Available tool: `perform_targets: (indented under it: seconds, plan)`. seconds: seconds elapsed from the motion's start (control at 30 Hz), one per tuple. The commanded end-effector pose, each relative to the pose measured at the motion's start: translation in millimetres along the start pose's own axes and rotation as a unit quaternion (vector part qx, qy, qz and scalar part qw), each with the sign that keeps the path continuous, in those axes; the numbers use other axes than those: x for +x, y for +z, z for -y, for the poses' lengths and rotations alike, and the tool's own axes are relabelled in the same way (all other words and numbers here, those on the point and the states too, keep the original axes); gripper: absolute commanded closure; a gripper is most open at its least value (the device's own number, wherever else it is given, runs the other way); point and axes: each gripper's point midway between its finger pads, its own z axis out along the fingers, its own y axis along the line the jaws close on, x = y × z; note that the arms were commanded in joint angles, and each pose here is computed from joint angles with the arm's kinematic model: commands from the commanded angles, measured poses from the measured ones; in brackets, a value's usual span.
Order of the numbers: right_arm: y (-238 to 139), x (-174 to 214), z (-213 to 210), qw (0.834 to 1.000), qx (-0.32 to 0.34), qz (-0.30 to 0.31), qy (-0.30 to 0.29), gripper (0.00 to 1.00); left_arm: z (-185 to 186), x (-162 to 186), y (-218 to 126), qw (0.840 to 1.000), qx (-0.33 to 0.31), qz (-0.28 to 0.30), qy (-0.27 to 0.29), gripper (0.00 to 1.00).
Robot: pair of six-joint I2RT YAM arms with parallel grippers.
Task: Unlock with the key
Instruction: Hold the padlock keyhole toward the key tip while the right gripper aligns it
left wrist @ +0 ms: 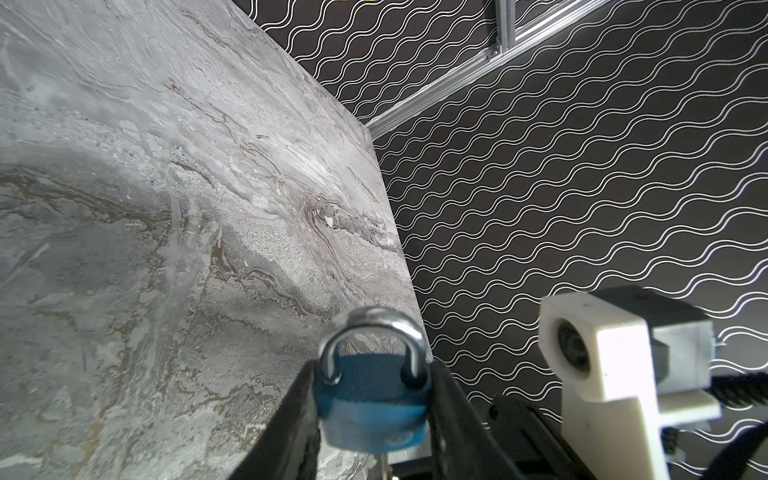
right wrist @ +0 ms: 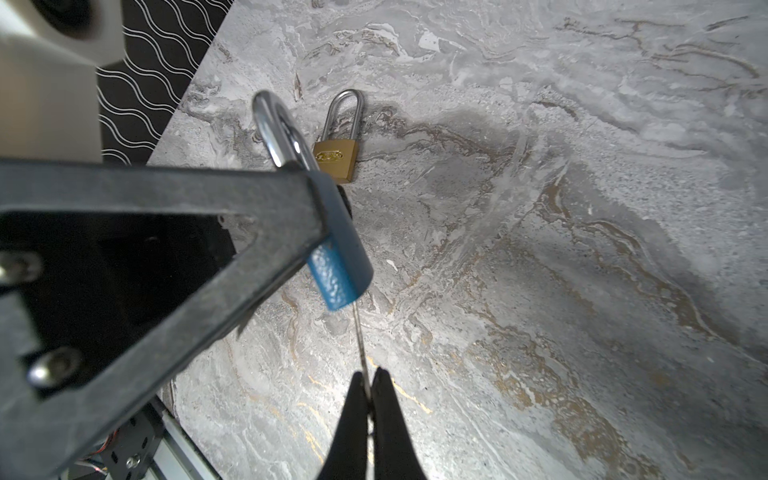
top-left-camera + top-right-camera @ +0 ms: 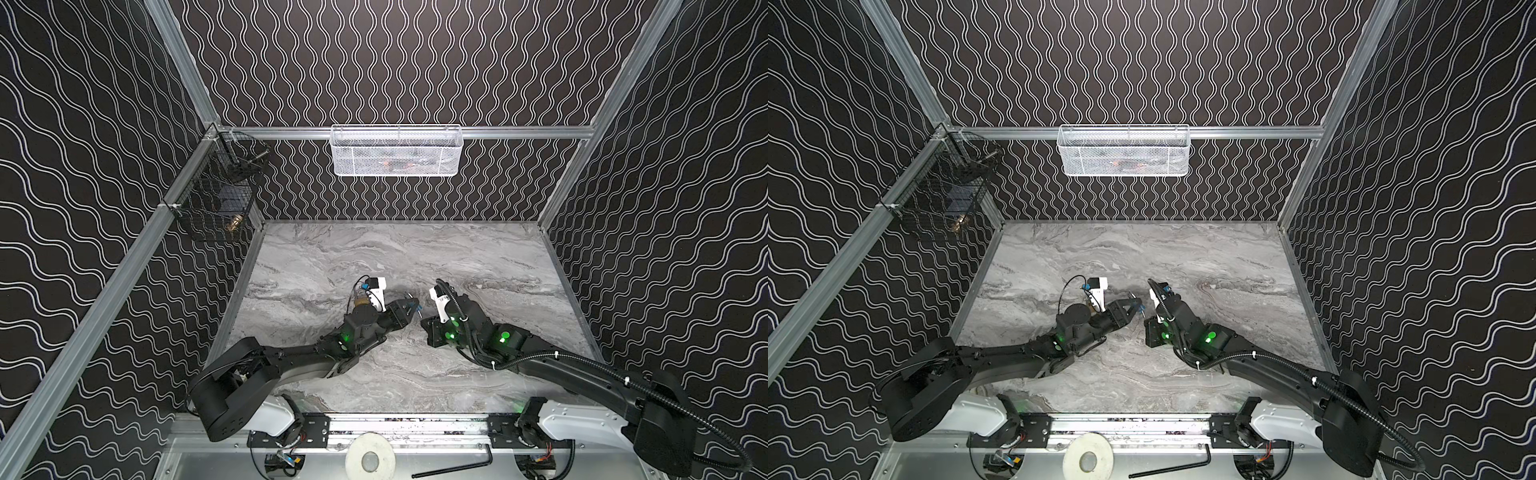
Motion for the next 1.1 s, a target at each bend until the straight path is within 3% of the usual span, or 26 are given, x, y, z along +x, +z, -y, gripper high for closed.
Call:
perform_targets:
  seconds: [0.0,0.37,0.53,0.67,0.83,1.07]
  plan:
    - [-2,-9,5,1.0,0.025,0.009,-0.006,1.0,2,3,1,1.0,-0.005,-0.014,0.019,0.99]
    - [-7,-15,9,0.999,0.041,0.019,-0.006,1.0,-7,9,1,0.999,-0.032,-0.026,0.027,1.0]
    - [-9,-18,3,0.999,0.024,0.027,0.001,1.0,-8,9,0,0.999,-0.032,-0.026,0.026,1.0]
    - [-7,-21,-15,0.999,-0.028,0.032,0.005,1.0,-5,8,0,0.999,-0.025,-0.022,0.022,1.0]
    - [1,-14,-17,0.999,-0.031,0.012,0.009,1.0,4,4,0,1.0,-0.003,-0.008,0.004,1.0]
    - [-5,-14,-19,0.998,-0.051,0.031,0.006,1.0,8,4,1,1.0,0.009,-0.012,-0.003,1.0]
